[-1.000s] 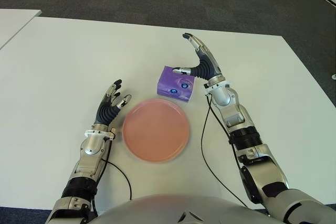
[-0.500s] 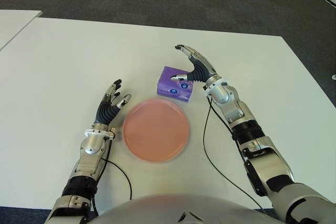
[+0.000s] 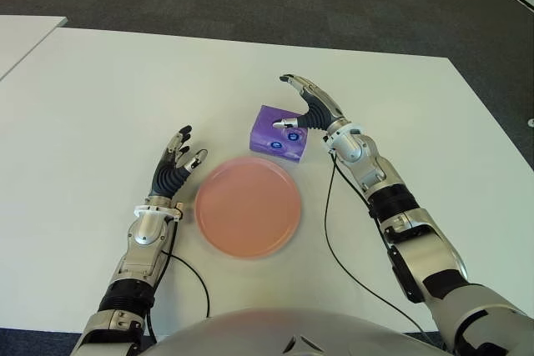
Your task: Put the tissue paper into the plate.
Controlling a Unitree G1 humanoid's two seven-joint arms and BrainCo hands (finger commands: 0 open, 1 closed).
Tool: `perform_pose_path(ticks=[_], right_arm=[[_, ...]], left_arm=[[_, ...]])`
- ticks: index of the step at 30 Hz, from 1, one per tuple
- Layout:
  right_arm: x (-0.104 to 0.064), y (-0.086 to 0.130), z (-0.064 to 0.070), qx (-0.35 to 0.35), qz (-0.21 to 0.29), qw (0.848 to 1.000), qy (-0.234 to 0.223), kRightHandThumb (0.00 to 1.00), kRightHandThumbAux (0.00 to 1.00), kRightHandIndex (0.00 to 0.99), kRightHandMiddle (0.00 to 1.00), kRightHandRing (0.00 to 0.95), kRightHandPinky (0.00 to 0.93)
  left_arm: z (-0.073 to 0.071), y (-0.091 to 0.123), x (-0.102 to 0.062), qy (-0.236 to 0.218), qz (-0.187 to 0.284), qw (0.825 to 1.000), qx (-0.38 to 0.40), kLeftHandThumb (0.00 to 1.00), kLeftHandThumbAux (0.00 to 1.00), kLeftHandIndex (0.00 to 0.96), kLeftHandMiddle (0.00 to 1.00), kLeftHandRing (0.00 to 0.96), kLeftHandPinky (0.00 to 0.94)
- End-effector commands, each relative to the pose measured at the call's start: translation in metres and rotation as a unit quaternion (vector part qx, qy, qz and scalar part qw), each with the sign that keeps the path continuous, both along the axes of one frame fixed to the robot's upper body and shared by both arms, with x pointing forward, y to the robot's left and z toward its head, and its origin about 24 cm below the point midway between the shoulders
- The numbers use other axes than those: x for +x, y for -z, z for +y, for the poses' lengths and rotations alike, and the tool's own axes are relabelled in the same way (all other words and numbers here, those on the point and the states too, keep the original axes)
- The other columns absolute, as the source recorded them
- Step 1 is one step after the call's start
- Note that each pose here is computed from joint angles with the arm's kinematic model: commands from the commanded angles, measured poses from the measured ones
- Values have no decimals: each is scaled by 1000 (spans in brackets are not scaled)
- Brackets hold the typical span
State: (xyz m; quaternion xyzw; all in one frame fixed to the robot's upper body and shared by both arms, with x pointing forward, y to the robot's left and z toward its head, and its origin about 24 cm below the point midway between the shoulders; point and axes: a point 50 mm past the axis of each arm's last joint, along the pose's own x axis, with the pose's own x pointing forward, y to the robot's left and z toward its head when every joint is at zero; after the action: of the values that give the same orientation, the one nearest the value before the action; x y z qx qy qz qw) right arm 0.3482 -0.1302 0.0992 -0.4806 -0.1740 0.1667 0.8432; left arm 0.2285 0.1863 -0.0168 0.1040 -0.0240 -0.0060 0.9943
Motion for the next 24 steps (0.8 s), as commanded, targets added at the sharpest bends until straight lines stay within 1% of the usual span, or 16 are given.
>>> perform_pose_path(ticks=[1, 10, 15, 18, 24], right_arm=[[3, 0, -3, -13, -2, 1000, 10, 203, 445, 0, 6, 0, 0], [7, -2, -6, -19, 0, 1000, 18, 179, 418, 0, 26, 0, 0], [11, -4, -11, -20, 10, 999, 27, 168, 402, 0, 35, 0, 0], [16, -8, -19, -16, 15, 999, 39, 158, 403, 0, 31, 0, 0], [19, -13, -21, -15, 2, 999, 50, 152, 413, 0, 19, 0, 0]], left_arm=[[1, 30, -22, -16, 80, 997, -2, 0, 476, 0, 0, 0, 0], [2, 30, -21, -15, 79, 997, -3, 0, 461, 0, 0, 0, 0], [2, 29, -21, -13, 75, 997, -4, 0, 469, 0, 0, 0, 0], [2, 29, -22, -11, 75, 997, -3, 0, 474, 0, 0, 0, 0], [3, 29, -22, -13, 75, 997, 0, 0, 488, 0, 0, 0, 0]])
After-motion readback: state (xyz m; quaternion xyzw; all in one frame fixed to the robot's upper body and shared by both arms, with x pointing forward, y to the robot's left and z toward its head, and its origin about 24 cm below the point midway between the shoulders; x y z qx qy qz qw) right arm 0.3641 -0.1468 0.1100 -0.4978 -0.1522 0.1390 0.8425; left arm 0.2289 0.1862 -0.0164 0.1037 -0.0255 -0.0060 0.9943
